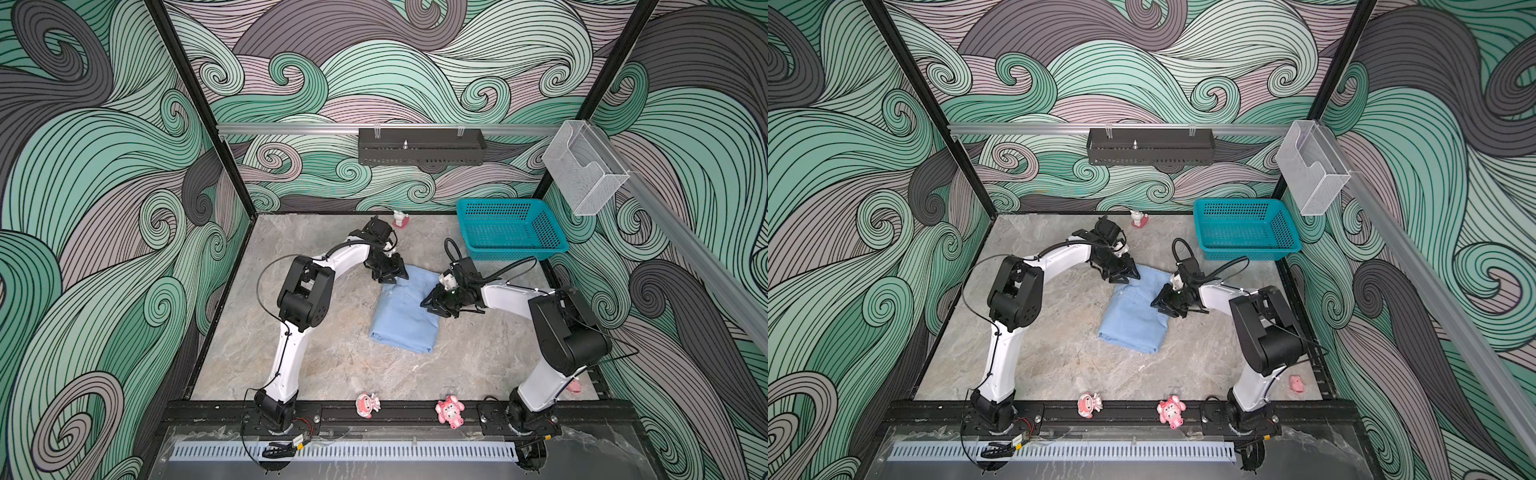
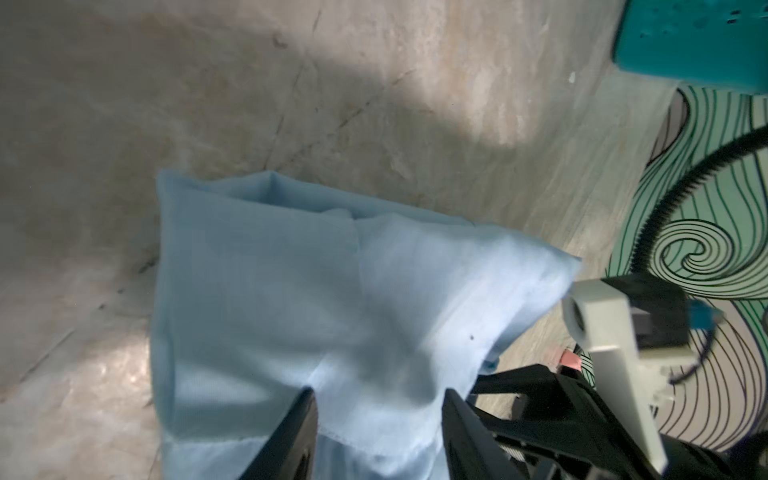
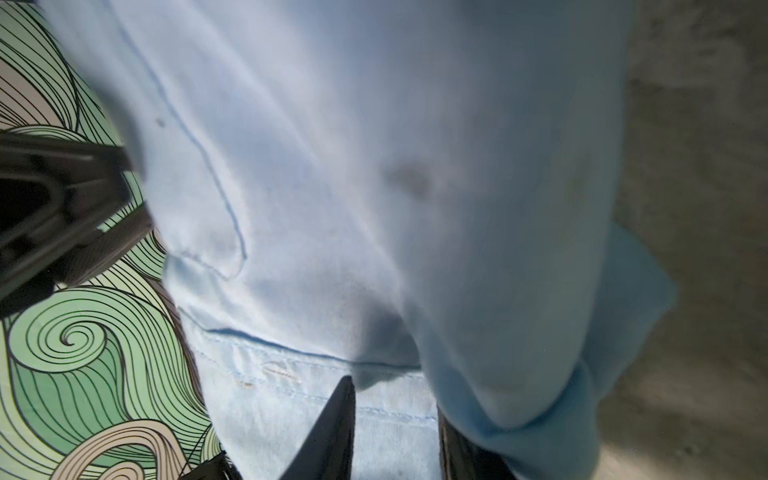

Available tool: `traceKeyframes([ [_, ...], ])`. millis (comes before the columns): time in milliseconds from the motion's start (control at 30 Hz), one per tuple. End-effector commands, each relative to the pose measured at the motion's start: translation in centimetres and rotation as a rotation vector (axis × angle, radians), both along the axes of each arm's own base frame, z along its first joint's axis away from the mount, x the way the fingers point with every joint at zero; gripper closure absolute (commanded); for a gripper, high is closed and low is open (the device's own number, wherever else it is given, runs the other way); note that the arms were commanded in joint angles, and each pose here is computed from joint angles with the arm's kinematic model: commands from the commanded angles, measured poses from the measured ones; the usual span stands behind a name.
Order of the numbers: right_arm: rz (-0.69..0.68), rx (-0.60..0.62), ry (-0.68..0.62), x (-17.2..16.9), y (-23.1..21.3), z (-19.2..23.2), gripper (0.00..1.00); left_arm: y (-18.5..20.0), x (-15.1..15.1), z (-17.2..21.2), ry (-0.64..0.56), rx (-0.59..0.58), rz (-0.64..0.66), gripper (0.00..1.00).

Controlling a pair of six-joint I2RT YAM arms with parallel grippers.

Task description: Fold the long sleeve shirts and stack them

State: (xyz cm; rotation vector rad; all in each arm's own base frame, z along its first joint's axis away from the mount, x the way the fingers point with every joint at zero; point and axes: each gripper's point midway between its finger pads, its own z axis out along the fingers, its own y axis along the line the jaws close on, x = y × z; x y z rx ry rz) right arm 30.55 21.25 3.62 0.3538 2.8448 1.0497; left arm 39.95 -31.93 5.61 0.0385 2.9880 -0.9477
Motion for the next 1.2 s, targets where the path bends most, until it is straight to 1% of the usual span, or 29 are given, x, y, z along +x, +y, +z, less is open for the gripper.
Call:
traceKeyframes([
  [0, 0.032, -0.039, -0.051, -0.5, -0.6, 2.6, 0.60, 2.2, -0.9, -1.3, 0.066, 0.094, -0.006, 0.49],
  [100, 0.050, -0.026, -0.099, -1.5, -0.1, 5.3, 0.55, 2.5, -0.9, 0.5, 0.036, 0.086, -0.003, 0.49],
  [200, 0.065, 0.005, -0.092, -3.7, 0.9, 6.5, 0.55, 2.2, -0.9, 4.2, -0.026, 0.032, 0.000, 0.48],
  [300, 0.070, 0.053, -0.086, -5.3, 2.4, 6.7, 0.59, 1.6, -1.9, 7.9, -0.065, -0.049, -0.005, 0.48],
  [367, 0.082, 0.072, -0.070, -6.4, 3.4, 6.2, 0.63, 1.4, -2.8, 8.7, -0.054, -0.094, 0.000, 0.48],
  [433, 0.090, 0.080, -0.044, -7.1, 4.1, 5.1, 0.67, 0.8, -3.5, 8.3, -0.019, -0.142, 0.009, 0.50],
  [533, 0.094, 0.091, 0.007, -7.6, 4.8, 2.8, 0.69, -0.2, -3.9, 6.4, 0.044, -0.196, 0.024, 0.53],
  [667, 0.112, 0.057, 0.078, -8.6, 4.4, -0.2, 0.72, -2.0, -3.5, 3.5, 0.126, -0.271, 0.029, 0.54],
  [733, 0.125, 0.023, 0.102, -9.3, 3.8, -1.2, 0.72, -2.0, -3.3, 1.8, 0.154, -0.263, 0.032, 0.55],
  [833, 0.144, -0.027, 0.124, -10.3, 2.7, -2.0, 0.72, 0.2, -3.5, -1.5, 0.227, -0.193, 0.070, 0.61],
  [900, 0.161, -0.062, 0.127, -10.6, 2.0, -2.2, 0.72, 3.0, -3.5, -3.6, 0.255, -0.130, 0.132, 0.64],
  [967, 0.178, -0.091, 0.132, -10.6, 1.5, -2.4, 0.72, 5.6, -3.5, -4.9, 0.270, -0.087, 0.190, 0.65],
  [1067, 0.213, -0.116, 0.131, -10.0, 1.6, -2.6, 0.72, 8.8, -3.3, -5.4, 0.270, -0.054, 0.255, 0.66],
  [1167, 0.266, -0.145, 0.132, -8.8, 2.2, -2.8, 0.72, 11.6, -2.9, -5.1, 0.254, -0.021, 0.308, 0.66],
])
